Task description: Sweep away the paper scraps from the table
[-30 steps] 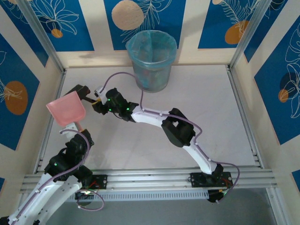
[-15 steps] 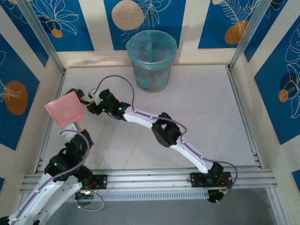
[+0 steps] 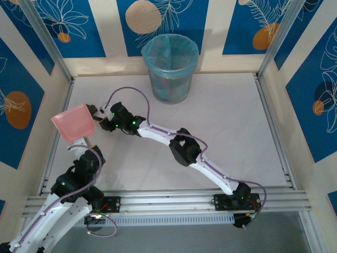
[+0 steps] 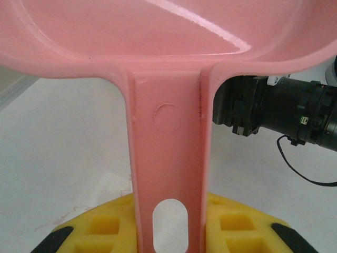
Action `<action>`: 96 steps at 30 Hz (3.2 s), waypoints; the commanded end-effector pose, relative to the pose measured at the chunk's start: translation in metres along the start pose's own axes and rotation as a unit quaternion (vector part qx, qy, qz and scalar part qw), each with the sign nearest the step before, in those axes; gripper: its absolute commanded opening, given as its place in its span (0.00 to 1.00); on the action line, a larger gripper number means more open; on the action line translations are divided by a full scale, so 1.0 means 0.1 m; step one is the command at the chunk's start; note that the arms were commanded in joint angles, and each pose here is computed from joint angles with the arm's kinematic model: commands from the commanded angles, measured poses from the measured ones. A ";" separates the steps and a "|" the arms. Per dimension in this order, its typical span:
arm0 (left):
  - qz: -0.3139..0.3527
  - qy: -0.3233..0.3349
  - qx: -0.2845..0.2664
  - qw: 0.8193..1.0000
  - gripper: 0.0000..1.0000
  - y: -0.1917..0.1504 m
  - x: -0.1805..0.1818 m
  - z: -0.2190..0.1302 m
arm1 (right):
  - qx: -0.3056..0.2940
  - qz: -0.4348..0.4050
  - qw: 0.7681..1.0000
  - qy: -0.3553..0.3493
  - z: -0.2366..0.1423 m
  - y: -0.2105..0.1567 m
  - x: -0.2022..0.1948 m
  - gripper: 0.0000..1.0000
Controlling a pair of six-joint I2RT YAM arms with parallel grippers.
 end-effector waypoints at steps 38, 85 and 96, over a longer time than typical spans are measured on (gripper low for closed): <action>0.040 -0.115 0.040 0.992 0.00 0.01 -0.39 0.07 | 0.017 0.080 0.947 -0.312 -2.52 -0.75 -0.36 0.00; 0.373 -0.379 0.388 0.752 0.00 -1.25 -2.20 -0.02 | 0.030 0.480 0.811 -0.333 -4.91 -0.53 -1.08 0.00; 0.438 -0.248 0.392 0.770 0.00 -1.39 -2.11 0.21 | 0.139 0.418 0.796 -0.416 -4.35 -0.38 -0.92 0.00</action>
Point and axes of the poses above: each hand's point on the last joint's axis, 136 mm out from that joint toward the fingers, its own z axis out along the fingers, its own x axis along the line the jaws close on, y = z × x, the point moved 8 cm from there along -z, back along the fingers, and after that the axes turned 5 degrees about z, right-handed, at the moved point
